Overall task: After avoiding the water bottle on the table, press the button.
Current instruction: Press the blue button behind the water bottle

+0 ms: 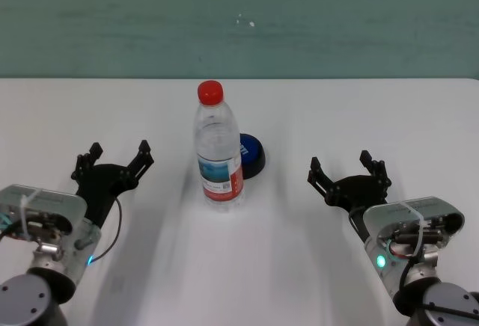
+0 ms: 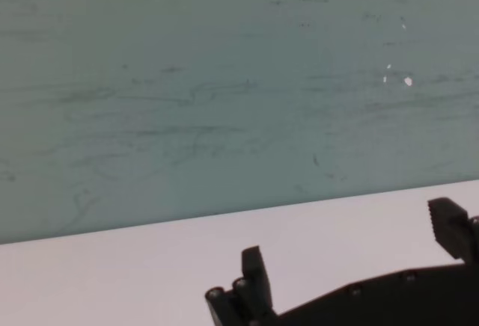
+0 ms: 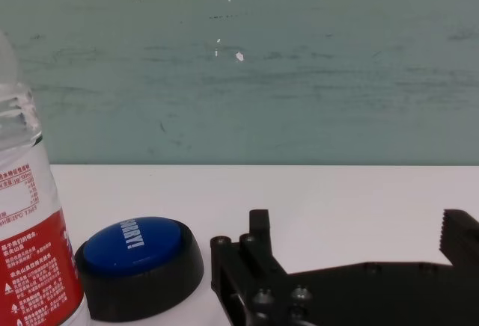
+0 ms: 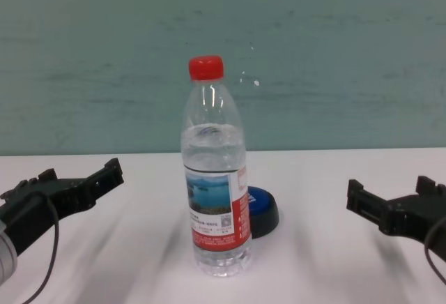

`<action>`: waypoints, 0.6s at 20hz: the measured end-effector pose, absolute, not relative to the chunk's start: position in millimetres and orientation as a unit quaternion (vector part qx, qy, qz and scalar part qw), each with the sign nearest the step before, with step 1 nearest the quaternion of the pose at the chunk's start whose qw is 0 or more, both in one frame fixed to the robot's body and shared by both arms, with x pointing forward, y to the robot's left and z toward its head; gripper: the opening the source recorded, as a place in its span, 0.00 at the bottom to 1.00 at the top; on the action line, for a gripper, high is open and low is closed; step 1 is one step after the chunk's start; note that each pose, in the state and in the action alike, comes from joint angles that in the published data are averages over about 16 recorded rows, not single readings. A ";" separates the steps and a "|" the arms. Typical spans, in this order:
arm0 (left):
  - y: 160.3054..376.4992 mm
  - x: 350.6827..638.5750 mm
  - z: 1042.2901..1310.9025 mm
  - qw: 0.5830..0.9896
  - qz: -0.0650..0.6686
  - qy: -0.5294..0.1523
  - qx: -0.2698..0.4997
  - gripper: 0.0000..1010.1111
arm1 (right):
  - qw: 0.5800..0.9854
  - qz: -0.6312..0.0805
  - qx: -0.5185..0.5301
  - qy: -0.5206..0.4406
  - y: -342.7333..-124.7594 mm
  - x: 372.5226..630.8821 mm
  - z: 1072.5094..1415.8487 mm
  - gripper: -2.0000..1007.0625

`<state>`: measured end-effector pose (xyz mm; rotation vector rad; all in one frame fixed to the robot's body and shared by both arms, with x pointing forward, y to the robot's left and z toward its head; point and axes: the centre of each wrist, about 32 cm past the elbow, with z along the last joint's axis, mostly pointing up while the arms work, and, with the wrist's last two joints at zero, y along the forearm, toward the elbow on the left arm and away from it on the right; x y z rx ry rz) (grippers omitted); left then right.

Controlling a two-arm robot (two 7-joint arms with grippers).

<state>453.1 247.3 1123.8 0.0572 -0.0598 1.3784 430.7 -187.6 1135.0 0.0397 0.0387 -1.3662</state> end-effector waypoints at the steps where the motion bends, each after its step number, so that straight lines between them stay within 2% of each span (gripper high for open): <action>1: 247.3 453.1 1123.8 0.771 0.636 -0.028 0.026 0.99 | 0.775 -0.631 0.018 0.018 -187.6 430.8 1135.0 1.00; 12: 247.3 453.1 1123.8 0.771 0.636 -0.028 0.026 0.99 | 0.775 -0.631 0.018 0.018 -187.6 430.8 1135.0 1.00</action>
